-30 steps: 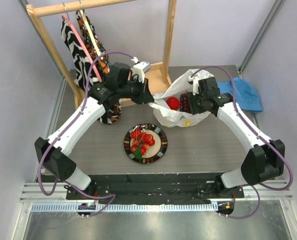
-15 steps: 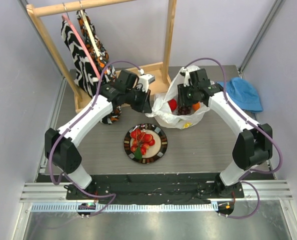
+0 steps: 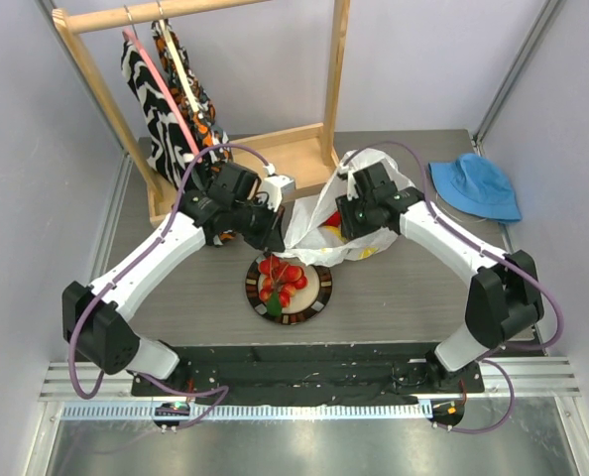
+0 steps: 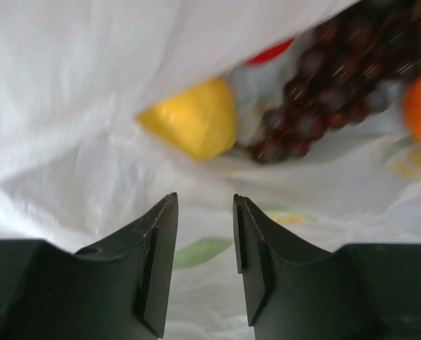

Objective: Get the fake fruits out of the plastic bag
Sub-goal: Take out the fake fruit from the plastic bag.

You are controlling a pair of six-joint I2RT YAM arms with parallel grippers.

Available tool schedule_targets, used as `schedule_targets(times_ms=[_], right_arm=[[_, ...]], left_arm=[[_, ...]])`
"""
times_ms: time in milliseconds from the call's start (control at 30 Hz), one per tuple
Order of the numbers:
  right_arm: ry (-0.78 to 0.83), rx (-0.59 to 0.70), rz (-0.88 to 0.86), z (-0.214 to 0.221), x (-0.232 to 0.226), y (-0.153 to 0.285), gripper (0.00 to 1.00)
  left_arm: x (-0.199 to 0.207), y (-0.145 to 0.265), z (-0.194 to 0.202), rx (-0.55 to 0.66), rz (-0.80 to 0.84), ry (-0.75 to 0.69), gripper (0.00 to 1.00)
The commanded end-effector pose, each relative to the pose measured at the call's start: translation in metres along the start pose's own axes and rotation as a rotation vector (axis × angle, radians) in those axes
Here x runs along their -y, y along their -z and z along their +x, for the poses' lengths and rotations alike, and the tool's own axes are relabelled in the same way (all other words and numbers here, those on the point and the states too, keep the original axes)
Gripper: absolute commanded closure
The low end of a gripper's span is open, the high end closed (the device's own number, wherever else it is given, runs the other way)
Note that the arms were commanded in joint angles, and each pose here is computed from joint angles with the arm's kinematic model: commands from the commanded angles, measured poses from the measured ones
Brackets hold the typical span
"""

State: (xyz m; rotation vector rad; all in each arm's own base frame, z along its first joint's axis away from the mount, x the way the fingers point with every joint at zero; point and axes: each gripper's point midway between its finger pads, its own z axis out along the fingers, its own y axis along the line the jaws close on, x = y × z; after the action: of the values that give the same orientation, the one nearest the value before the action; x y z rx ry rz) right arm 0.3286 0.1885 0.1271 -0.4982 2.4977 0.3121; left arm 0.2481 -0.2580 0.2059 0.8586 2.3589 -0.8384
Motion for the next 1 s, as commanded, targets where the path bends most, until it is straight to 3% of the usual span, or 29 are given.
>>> schedule_targets(times_ms=[0,100,467,833,933,967], right_arm=[[-0.046,0.173,0.088,-0.061,0.021,-0.002,0.54],[-0.063,0.154,0.073,-0.067,0.018,-0.021,0.50],[-0.120,0.085,0.002,-0.076,0.003,-0.074,0.13],[-0.098,0.076,0.102,-0.093,0.021,-0.120,0.13],[-0.074,0.060,0.144,-0.092,0.031,-0.128,0.23],[-0.064,0.061,0.145,-0.093,0.033,-0.128,0.32]], left_arm=[[-0.008,-0.001,0.003,-0.021,-0.028,-0.068,1.00],[-0.003,0.003,0.005,-0.015,-0.006,-0.072,1.00],[0.000,0.008,-0.004,0.030,0.010,-0.077,1.00],[0.007,0.004,-0.015,0.045,0.053,-0.066,1.00],[0.006,0.005,-0.019,0.051,0.049,-0.068,1.00],[0.005,0.006,-0.021,0.055,0.045,-0.071,1.00]])
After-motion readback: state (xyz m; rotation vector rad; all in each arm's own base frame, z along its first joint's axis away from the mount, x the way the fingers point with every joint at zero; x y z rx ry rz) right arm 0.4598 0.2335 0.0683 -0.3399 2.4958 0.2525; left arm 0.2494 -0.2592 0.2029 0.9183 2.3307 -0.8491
